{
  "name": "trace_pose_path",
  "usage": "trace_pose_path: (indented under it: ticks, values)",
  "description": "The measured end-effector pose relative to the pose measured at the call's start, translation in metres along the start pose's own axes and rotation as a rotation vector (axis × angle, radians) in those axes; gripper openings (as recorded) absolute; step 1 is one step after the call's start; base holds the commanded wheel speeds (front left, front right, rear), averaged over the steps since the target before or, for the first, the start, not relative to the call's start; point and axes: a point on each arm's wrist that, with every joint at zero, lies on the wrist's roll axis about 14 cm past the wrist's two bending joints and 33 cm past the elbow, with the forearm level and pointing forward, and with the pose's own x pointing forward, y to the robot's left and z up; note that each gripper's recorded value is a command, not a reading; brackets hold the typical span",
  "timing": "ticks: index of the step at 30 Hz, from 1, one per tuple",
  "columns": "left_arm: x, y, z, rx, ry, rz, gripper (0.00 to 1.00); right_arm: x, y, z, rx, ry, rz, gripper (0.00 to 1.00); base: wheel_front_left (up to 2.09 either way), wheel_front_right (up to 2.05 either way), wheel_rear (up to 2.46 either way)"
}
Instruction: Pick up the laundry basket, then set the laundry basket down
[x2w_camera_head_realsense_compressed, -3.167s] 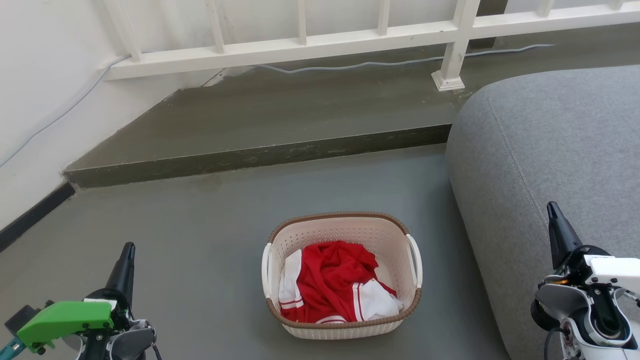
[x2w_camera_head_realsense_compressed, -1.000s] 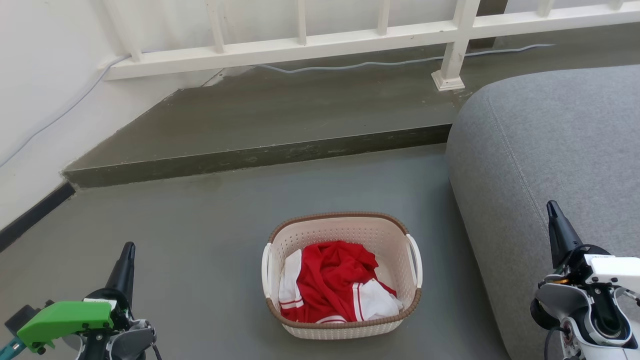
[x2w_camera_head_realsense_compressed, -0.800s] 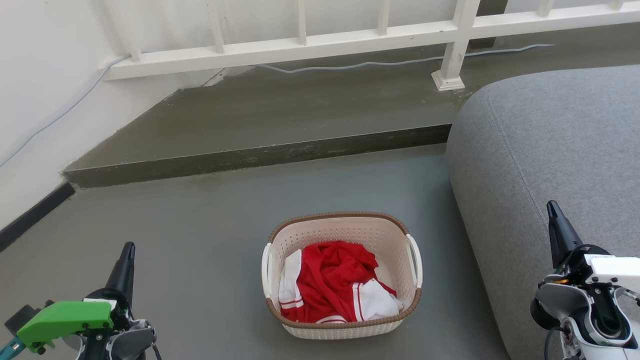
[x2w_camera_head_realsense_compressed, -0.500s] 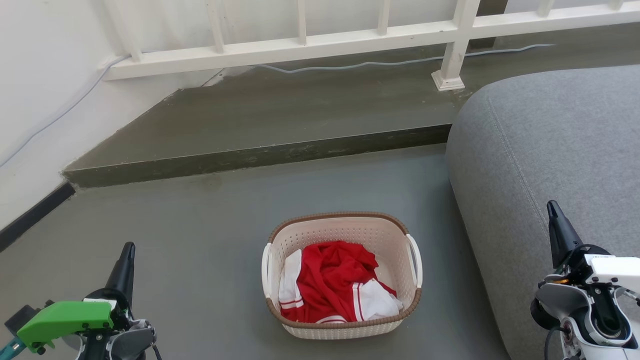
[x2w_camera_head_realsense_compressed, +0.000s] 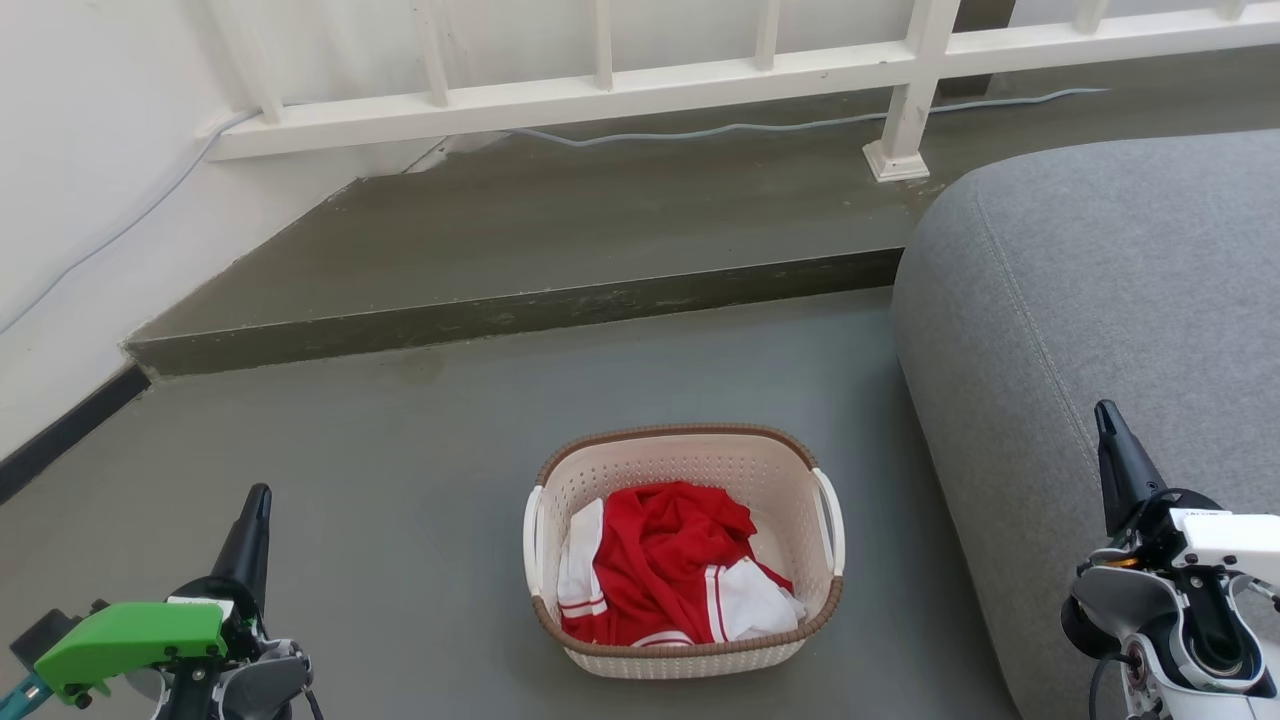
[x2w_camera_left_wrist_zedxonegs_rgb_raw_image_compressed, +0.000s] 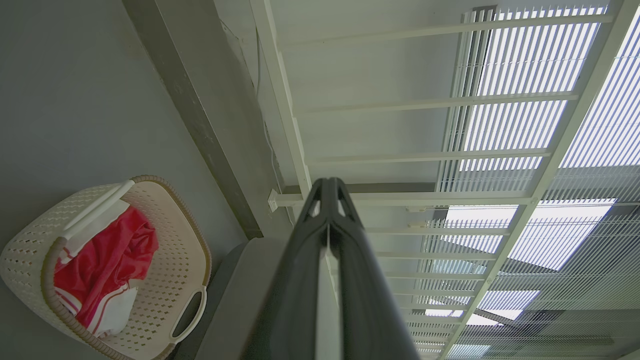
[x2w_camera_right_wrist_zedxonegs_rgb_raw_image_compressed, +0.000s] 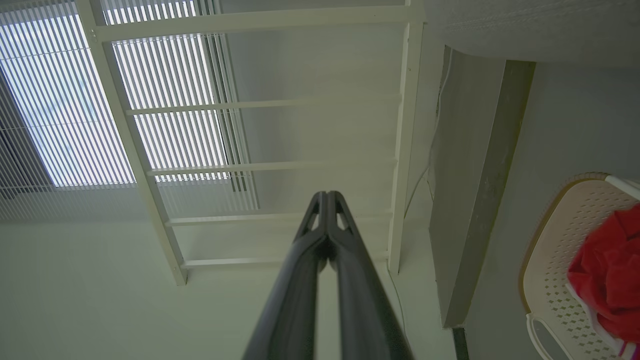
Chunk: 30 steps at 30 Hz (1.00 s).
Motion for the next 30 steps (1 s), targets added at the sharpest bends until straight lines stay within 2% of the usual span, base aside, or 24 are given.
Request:
trace_pose_path:
  ticks: [30]
  values:
    - [0.0000,0.0000,0.0001,0.000,-0.001,0.000,0.00,0.0000,0.0001,0.0003,0.001,-0.001,0.000,0.00,0.00,0.00,0.00]
